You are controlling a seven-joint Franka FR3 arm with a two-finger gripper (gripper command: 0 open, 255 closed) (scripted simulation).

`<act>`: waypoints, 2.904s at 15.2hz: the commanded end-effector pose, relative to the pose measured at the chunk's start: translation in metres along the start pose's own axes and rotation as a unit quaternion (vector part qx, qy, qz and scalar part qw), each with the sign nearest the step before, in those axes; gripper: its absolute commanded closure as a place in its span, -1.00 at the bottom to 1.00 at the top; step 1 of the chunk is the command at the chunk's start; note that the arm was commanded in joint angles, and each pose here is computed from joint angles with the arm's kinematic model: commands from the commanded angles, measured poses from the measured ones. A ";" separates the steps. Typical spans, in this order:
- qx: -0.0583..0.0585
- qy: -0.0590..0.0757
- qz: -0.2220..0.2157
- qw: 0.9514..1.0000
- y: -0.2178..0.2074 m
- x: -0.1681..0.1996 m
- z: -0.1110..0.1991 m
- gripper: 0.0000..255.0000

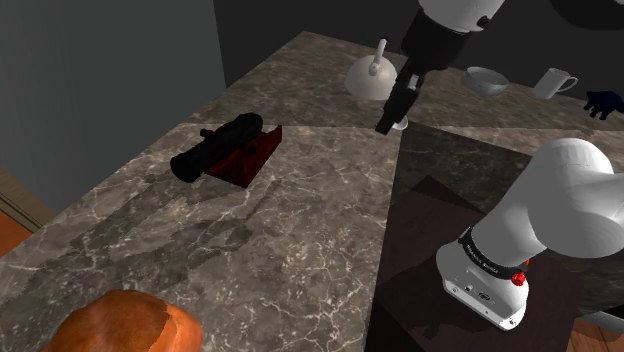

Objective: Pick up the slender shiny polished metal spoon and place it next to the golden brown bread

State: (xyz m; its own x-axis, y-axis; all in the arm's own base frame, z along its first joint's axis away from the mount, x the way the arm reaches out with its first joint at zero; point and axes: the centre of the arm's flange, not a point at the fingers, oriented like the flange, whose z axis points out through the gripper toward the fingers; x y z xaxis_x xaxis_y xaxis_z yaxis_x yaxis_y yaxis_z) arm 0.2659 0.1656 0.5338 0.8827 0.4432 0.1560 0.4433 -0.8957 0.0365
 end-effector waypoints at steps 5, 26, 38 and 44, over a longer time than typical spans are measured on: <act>0.000 0.000 0.001 1.000 -0.077 -0.004 -0.003 1.00; 0.000 0.000 0.001 1.000 -0.353 -0.023 -0.017 1.00; 0.000 0.000 0.001 1.000 -0.370 -0.033 0.040 1.00; 0.000 0.000 0.001 1.000 -0.371 -0.038 0.071 1.00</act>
State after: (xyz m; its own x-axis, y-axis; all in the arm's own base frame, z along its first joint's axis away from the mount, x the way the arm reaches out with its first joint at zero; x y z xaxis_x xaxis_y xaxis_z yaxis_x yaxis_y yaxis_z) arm 0.0787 0.4828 0.4491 0.8835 0.4420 0.1550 0.4420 -0.8963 0.0363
